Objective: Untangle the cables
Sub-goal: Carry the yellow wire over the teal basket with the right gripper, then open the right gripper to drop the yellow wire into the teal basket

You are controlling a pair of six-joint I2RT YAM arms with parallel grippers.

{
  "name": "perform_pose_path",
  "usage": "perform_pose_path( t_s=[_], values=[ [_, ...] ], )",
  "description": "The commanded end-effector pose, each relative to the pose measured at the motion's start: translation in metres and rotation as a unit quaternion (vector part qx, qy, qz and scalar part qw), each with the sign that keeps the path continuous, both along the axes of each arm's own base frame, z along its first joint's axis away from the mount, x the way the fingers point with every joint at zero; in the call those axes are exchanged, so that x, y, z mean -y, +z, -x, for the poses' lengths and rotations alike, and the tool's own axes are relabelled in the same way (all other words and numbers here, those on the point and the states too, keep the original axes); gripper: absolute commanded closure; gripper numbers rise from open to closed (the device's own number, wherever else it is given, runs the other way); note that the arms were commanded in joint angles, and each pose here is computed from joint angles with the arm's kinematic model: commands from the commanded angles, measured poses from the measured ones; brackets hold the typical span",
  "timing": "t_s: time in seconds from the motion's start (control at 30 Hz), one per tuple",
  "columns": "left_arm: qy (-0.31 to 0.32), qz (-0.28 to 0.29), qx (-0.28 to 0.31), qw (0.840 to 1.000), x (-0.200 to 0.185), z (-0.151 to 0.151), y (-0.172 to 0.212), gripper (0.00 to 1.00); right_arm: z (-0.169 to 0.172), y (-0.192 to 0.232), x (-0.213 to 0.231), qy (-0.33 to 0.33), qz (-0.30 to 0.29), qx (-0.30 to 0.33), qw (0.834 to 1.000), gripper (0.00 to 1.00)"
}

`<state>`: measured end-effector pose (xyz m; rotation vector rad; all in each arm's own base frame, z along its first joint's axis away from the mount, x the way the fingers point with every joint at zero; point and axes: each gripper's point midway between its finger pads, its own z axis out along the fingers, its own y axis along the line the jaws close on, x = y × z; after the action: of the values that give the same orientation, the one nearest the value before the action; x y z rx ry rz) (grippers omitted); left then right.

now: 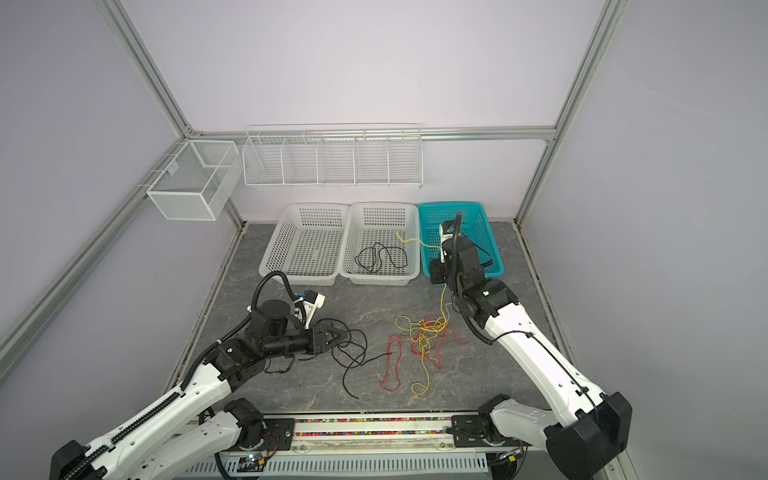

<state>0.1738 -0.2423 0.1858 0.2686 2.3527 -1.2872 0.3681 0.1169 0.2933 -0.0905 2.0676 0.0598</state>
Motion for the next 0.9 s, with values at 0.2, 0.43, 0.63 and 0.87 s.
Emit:
perform_pose_path(
  t_s=[0.2,0.43,0.63,0.87],
  values=[
    [0.001,-0.006,0.009,1.0,-0.001,-0.001,-0.006,0.9,-0.095,0.03,0.063,-0.13,-0.029,0.04,0.99,0.94],
    [0.0,-0.01,0.011,1.0,0.001,-0.004,-0.009,1.0,-0.161,0.001,0.091,-0.18,0.0,0.012,0.984,0.94],
    [0.004,-0.017,0.02,1.0,-0.001,-0.005,-0.006,1.0,-0.191,-0.041,0.107,-0.196,-0.021,-0.025,0.98,0.94],
    [0.016,-0.02,0.031,0.999,-0.005,-0.009,0.0,1.0,-0.207,-0.077,0.099,-0.165,-0.017,-0.083,0.983,0.89]
  ],
)
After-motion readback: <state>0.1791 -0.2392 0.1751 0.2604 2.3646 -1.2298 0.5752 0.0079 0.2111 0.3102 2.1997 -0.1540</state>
